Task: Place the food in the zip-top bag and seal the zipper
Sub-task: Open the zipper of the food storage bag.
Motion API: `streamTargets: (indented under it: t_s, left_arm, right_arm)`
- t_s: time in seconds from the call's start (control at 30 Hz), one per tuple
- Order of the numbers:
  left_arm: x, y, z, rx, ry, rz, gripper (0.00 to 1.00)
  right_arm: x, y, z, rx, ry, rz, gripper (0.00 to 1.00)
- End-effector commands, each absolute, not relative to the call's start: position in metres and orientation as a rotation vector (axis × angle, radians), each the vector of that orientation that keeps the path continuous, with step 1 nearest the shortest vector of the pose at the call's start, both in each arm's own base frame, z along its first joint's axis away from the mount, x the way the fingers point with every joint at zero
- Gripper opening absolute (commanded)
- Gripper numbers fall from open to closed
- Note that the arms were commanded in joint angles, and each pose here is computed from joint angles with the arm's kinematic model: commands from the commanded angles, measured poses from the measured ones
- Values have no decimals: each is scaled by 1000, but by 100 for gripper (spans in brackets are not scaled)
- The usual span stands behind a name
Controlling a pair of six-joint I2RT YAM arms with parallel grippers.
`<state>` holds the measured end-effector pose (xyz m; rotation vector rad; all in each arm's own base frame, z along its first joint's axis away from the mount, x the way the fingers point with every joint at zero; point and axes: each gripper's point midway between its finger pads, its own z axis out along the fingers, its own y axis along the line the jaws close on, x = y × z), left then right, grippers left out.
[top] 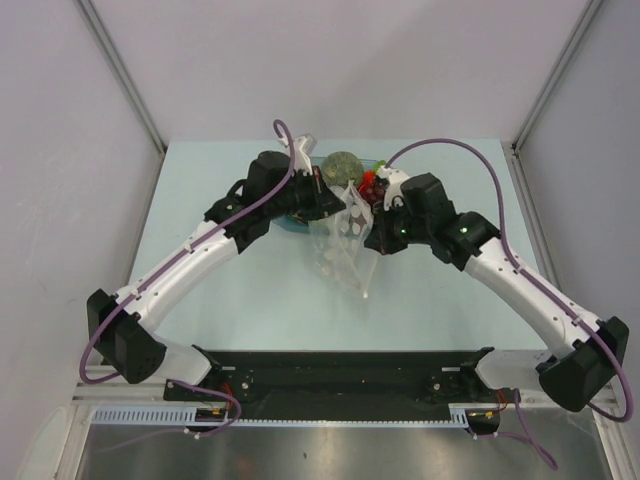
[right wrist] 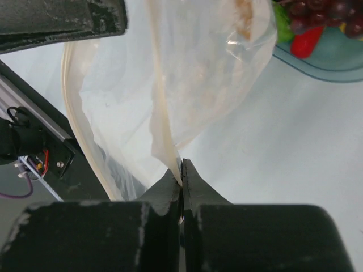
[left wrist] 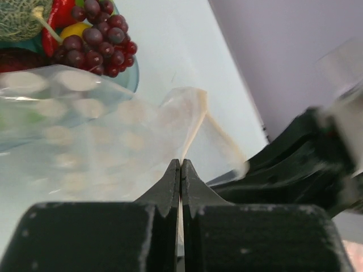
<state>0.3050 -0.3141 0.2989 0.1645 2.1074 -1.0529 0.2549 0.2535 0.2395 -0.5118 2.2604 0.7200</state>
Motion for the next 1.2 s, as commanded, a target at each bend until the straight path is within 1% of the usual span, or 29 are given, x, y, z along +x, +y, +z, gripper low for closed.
streamTargets:
  t_s: [0.0, 0.13, 0.2, 0.23, 0.27, 0.37, 0.4, 0.5, 0.53, 0.6, 0.63, 0.67, 0.7, 0.73, 0.8, 0.83, 0.93, 1.03, 1.1, 1.13, 1.17]
  left_arm:
    - [299, -300, 293, 402, 2106, -914, 0]
    - [298, -292, 263, 680, 2122, -758, 0]
    - [297, -291, 256, 797, 2098, -729, 3]
    - [298, -291, 254, 818, 2096, -717, 7]
    - [299, -291, 253, 860, 2080, -698, 8]
    - [302, -300, 243, 940, 2084, -718, 11]
    - [302, -308, 232, 967, 2112, -734, 13]
    - [293, -334, 229, 1075, 2085, -809, 21]
    - [292, -341, 232, 1098, 2054, -829, 28]
    - [290, -352, 236, 1113, 2019, -886, 36]
    - [294, -357, 239, 1093, 2001, -903, 46]
    - [297, -359, 243, 1089, 1983, -909, 51]
    - [302, -358, 247, 1077, 1968, -916, 56]
    - [309, -359, 254, 1057, 1938, -914, 65]
    - [326, -351, 267, 994, 1906, -889, 74]
    - [335, -351, 277, 958, 1865, -888, 81]
    - [362, -338, 291, 851, 1819, -850, 84]
    - [384, -330, 292, 802, 1767, -824, 84]
    - [389, -331, 284, 812, 1750, -854, 85]
    - [391, -335, 290, 812, 1706, -887, 85]
    - [383, -340, 292, 843, 1682, -966, 86]
  right_arm:
    - [255, 209, 282, -441, 2191, 714, 0]
    - [248, 165, 291, -307, 2200, 730, 0]
    - [242, 152, 293, -268, 2203, 729, 0]
    - [237, 148, 288, -259, 2229, 726, 0]
    - [233, 145, 288, -253, 2236, 740, 0]
    - [223, 133, 290, -191, 2257, 767, 0]
    - [221, 126, 290, -150, 2266, 763, 0]
    - [215, 119, 289, -55, 2285, 762, 0]
    - [216, 116, 285, -20, 2298, 743, 0]
    - [218, 112, 273, 101, 2346, 721, 0]
    - [222, 106, 265, 147, 2375, 678, 0]
    - [222, 104, 261, 169, 2396, 660, 0]
    - [222, 101, 256, 204, 2418, 643, 0]
    - [224, 97, 251, 227, 2435, 609, 0]
    - [224, 95, 248, 248, 2443, 598, 0]
    - [224, 95, 248, 258, 2442, 592, 0]
    - [223, 93, 246, 286, 2447, 584, 0]
    - [224, 90, 247, 303, 2445, 566, 0]
    - [222, 89, 247, 308, 2450, 557, 0]
    - [222, 88, 247, 313, 2450, 546, 0]
    - [222, 87, 247, 315, 2451, 540, 0]
